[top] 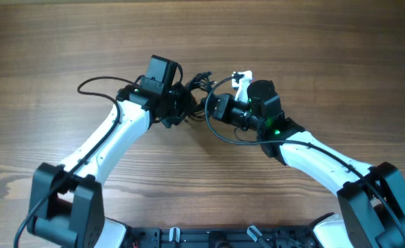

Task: Untangle cables

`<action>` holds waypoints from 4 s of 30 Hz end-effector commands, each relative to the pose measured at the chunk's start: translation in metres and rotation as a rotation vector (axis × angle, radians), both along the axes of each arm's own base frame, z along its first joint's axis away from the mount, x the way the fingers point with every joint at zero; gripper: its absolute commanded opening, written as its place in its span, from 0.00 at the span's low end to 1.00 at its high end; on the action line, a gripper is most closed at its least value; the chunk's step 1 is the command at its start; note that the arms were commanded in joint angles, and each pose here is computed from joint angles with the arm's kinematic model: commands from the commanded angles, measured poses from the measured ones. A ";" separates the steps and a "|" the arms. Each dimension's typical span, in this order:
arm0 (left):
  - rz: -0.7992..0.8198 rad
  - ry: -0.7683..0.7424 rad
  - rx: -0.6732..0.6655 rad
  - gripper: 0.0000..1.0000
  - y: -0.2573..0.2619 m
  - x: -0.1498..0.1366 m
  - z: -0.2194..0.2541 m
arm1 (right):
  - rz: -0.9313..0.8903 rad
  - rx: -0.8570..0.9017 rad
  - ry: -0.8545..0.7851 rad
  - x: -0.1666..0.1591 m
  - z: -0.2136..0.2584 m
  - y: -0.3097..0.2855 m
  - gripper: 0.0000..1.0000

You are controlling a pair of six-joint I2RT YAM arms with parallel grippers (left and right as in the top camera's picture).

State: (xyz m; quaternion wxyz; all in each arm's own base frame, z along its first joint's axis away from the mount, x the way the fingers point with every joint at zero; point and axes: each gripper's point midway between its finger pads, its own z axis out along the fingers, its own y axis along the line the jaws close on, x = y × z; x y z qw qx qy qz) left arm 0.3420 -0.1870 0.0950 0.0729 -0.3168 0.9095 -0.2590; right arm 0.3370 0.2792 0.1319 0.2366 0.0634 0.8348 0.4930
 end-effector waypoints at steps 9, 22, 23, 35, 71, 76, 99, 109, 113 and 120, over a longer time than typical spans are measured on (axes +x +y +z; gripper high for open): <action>-0.430 -0.271 0.335 0.04 0.029 0.022 -0.008 | 0.248 -0.023 -0.018 -0.019 -0.014 -0.046 0.62; -0.476 -0.271 0.401 0.04 0.025 0.016 -0.011 | 0.210 -0.248 -0.345 -0.007 -0.008 0.000 0.32; -0.485 -0.274 0.400 0.04 0.022 0.014 -0.011 | 0.189 -0.267 -0.345 -0.004 -0.010 -0.003 0.33; -0.501 -0.283 0.451 0.04 0.027 0.016 -0.011 | 0.168 -0.378 -0.267 -0.008 -0.036 -0.019 0.36; -0.198 -0.165 0.093 0.04 0.065 0.031 -0.001 | 0.236 -0.139 -0.032 -0.029 -0.031 -0.017 0.27; -0.631 -0.335 0.212 0.04 0.037 0.018 -0.002 | 0.222 -0.082 -0.032 -0.025 -0.020 -0.011 0.75; -0.409 -0.301 0.011 0.93 0.017 0.013 0.039 | 0.172 -0.248 -0.091 -0.014 -0.041 -0.029 0.04; 0.003 0.091 -0.068 0.33 0.004 -0.020 0.014 | 0.162 -0.257 -0.091 -0.013 -0.042 -0.031 0.04; 0.018 0.119 0.012 0.28 0.002 -0.022 -0.006 | 0.162 -0.259 -0.088 -0.013 -0.043 -0.031 0.04; 0.041 0.124 0.076 0.08 0.008 -0.012 -0.029 | 0.165 -0.262 -0.078 -0.015 -0.045 -0.032 0.05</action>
